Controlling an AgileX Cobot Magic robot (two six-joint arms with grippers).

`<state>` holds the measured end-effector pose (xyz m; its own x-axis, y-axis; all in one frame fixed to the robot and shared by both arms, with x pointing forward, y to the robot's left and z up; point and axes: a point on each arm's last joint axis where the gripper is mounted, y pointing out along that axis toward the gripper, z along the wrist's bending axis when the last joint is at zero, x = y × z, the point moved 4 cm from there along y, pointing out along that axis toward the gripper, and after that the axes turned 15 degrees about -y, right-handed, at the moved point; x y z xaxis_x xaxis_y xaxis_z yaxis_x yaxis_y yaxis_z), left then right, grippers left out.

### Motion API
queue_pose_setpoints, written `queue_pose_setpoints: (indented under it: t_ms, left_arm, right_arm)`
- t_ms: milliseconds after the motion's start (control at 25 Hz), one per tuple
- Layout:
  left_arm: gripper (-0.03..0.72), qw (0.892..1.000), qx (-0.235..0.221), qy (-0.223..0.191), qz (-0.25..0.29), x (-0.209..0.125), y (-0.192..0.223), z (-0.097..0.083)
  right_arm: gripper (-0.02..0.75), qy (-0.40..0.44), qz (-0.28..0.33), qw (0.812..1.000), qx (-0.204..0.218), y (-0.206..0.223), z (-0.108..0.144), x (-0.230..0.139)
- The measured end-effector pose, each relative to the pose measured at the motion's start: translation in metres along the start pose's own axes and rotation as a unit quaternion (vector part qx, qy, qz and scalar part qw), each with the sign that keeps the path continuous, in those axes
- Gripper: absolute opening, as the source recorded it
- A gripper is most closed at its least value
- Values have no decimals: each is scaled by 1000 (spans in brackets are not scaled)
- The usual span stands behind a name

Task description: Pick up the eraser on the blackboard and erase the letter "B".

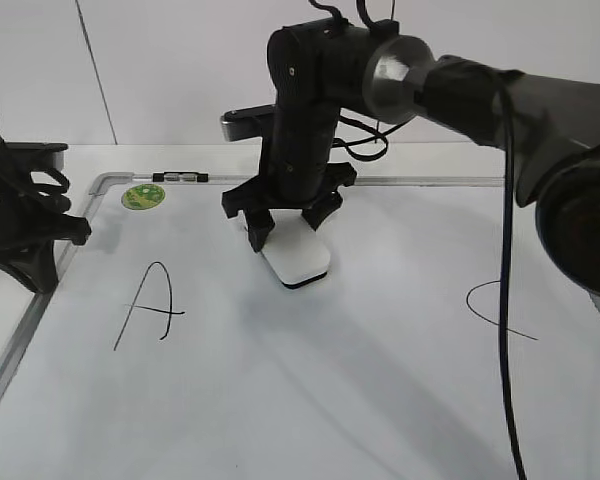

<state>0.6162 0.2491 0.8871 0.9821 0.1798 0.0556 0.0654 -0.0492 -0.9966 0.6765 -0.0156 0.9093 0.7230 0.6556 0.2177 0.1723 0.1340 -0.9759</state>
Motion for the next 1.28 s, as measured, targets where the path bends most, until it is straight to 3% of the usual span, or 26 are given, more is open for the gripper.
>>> queue_pose_setpoints:
  t_ms: [160,320,440,640,880,1120,1280]
  left_arm:
    - [25,1000,-1,-1,0,0,0,0]
    - [25,1000,-2,-1,0,0,0,0]
    - [25,1000,-1,-1,0,0,0,0]
    - [25,1000,-1,-1,0,0,0,0]
    - [25,1000,-1,-1,0,0,0,0]
    - [25,1000,-1,-1,0,0,0,0]
    - [24,1000,-4,-3,0,0,0,-1]
  right_arm:
    - [532,31,-1,1000,4,-1,-21,-4]
    - [532,86,-1,996,-9,-3,-73,-17]
    - [532,103,-4,995,-10,-7,-89,-21]
    - [532,99,-5,995,-11,-22,-85,-24]
    - [532,95,-37,995,-22,-91,-77,-37]
    - [532,105,0,994,-23,-114,-71,-84]
    - [532,113,16,992,-45,-140,-72,-127]
